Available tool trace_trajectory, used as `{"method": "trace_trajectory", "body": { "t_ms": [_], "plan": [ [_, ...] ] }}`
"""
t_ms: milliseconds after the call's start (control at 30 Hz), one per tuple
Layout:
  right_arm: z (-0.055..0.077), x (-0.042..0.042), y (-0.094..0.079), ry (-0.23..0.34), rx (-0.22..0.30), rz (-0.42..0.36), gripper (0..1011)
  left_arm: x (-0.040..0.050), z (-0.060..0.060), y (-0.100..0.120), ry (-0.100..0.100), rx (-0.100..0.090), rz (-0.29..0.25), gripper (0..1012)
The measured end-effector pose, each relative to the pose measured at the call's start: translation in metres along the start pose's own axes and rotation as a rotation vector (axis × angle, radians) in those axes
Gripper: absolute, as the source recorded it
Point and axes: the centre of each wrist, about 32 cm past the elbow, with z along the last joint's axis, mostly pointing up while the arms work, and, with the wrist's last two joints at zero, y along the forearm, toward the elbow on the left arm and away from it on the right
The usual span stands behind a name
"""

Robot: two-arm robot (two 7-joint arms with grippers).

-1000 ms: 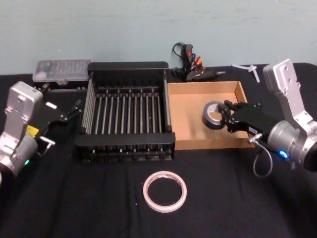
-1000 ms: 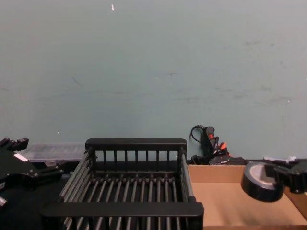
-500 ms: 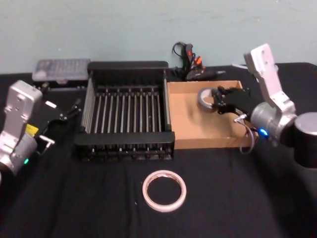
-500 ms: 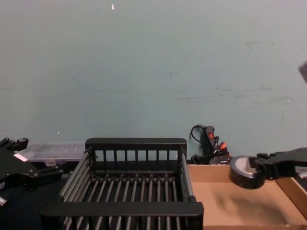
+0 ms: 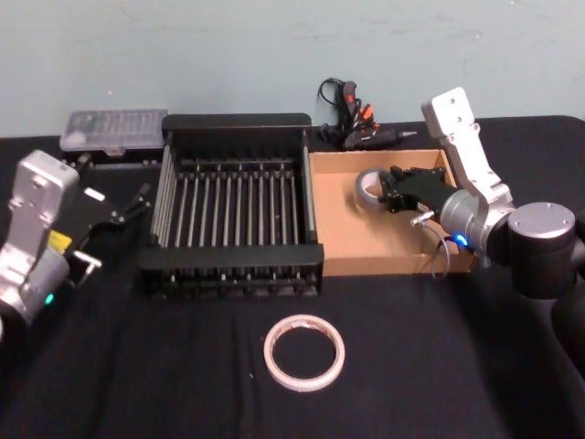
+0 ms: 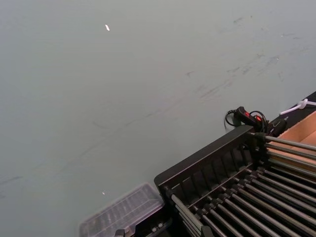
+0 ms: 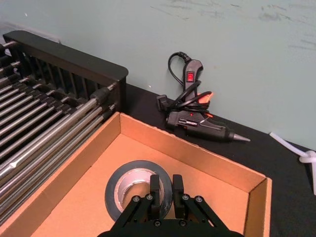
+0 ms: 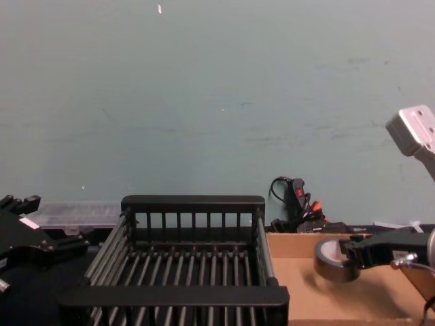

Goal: Pick up the white tape and place it into the black box , Pick up the silver tape and place it into the brown box.

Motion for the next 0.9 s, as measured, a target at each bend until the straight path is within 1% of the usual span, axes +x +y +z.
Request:
{"method": "trace_trajectory", "body": {
  "t_ms": [367,433,467,533,567,600,633,767,800,833,867,900],
  "plan": [
    [0.0007,0.0001,-0.0002,-0.001,0.002,0.000,159,0.0000,0.0000,0.0000,0.000,0.000,0.000,1001],
    [0.0009,0.0001,-0.0003,-0.001,0.003,0.000,184,0.0000,0.0000,0.0000,0.000,0.000,0.000,1001],
    [0.0009,0.0001,-0.0004,-0.001,0.003,0.000,239,0.0000,0.0000,0.0000,0.000,0.000,0.000,1001],
    [0.0010,0.0001,-0.0004,-0.001,0.004,0.000,276,0.0000,0.0000,0.0000,0.000,0.000,0.000,1001],
    [0.0010,0.0001,-0.0004,-0.001,0.004,0.001,335,0.0000,0.0000,0.0000,0.000,0.000,0.000,1001],
    [0.0010,0.0001,-0.0004,-0.001,0.004,0.001,359,0.0000,0.0000,0.0000,0.000,0.000,0.000,1001],
    [0.0010,0.0001,-0.0005,-0.001,0.004,0.001,418,0.0000,0.0000,0.0000,0.000,0.000,0.000,1001],
    [0.0010,0.0002,-0.0005,-0.001,0.004,0.001,501,0.0000,0.0000,0.0000,0.000,0.000,0.000,1001],
    [0.0010,0.0002,-0.0006,-0.001,0.004,0.001,562,0.0000,0.0000,0.0000,0.000,0.000,0.000,1001],
    [0.0010,0.0002,-0.0006,-0.001,0.004,0.001,593,0.0000,0.0000,0.0000,0.000,0.000,0.000,1001],
    [0.0011,0.0003,-0.0006,-0.001,0.004,0.001,593,0.0000,0.0000,0.0000,0.000,0.000,0.000,1001],
    [0.0011,0.0003,-0.0006,-0.001,0.004,0.001,663,0.0000,0.0000,0.0000,0.000,0.000,0.000,1001]
  ]
}}
